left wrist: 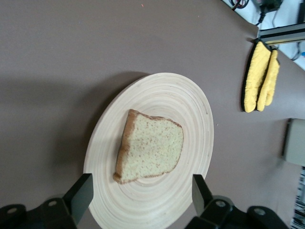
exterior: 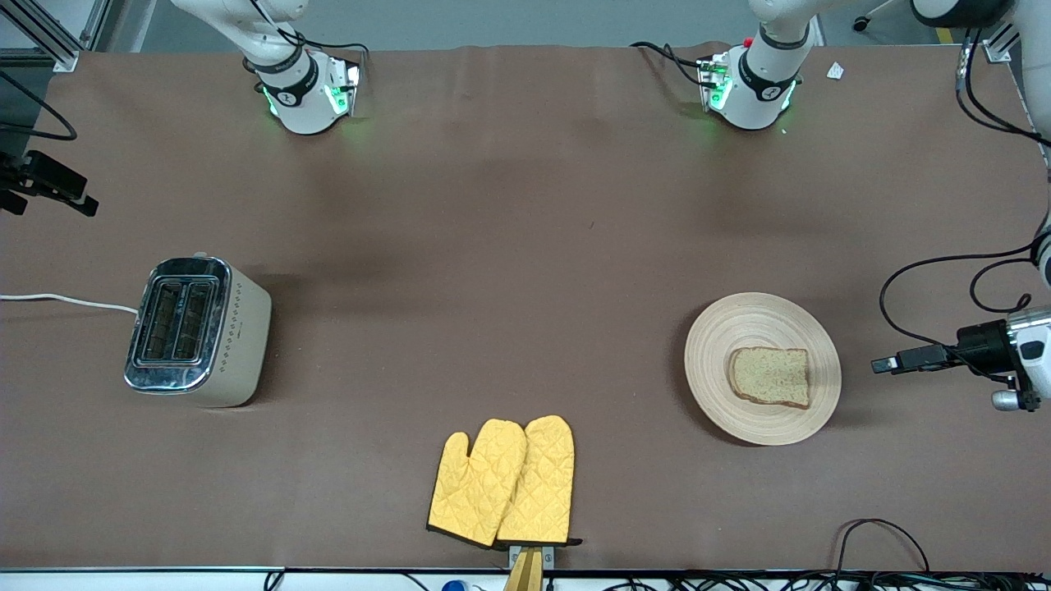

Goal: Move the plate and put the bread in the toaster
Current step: 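Reach the left gripper toward the wooden plate rim, then close the left gripper on the wooden plate rim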

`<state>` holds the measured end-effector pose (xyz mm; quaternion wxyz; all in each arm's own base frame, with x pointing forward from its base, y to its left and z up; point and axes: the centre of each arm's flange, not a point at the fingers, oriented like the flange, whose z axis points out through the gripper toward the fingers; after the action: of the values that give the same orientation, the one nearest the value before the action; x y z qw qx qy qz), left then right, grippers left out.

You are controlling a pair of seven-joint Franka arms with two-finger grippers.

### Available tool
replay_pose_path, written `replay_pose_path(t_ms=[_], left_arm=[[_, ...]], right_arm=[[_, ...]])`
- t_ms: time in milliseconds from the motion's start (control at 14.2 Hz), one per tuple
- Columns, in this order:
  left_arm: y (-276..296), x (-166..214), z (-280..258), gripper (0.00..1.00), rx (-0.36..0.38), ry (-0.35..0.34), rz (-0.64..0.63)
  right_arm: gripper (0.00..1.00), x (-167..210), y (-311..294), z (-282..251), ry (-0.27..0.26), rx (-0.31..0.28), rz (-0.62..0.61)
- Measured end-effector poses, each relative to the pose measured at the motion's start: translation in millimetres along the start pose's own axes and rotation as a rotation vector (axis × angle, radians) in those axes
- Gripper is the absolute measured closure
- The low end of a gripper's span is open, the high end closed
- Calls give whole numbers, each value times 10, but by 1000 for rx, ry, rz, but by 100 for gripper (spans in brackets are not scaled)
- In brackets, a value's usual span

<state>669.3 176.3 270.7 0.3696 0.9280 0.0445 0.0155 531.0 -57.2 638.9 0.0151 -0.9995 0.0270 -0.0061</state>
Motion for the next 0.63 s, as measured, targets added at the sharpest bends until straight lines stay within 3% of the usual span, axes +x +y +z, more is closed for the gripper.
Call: replay_pose_path(t_ms=[351, 422, 632], left_arm=[[-736, -126, 408, 25, -94, 1, 96], [-785, -136, 457, 33, -102, 0, 99], [-825, -139, 592, 34, -132, 2, 85]], right_arm=[[0, 0, 0, 0, 0, 0, 0], [0, 0, 0, 0, 0, 0, 0], [0, 0, 0, 0, 0, 0, 0]])
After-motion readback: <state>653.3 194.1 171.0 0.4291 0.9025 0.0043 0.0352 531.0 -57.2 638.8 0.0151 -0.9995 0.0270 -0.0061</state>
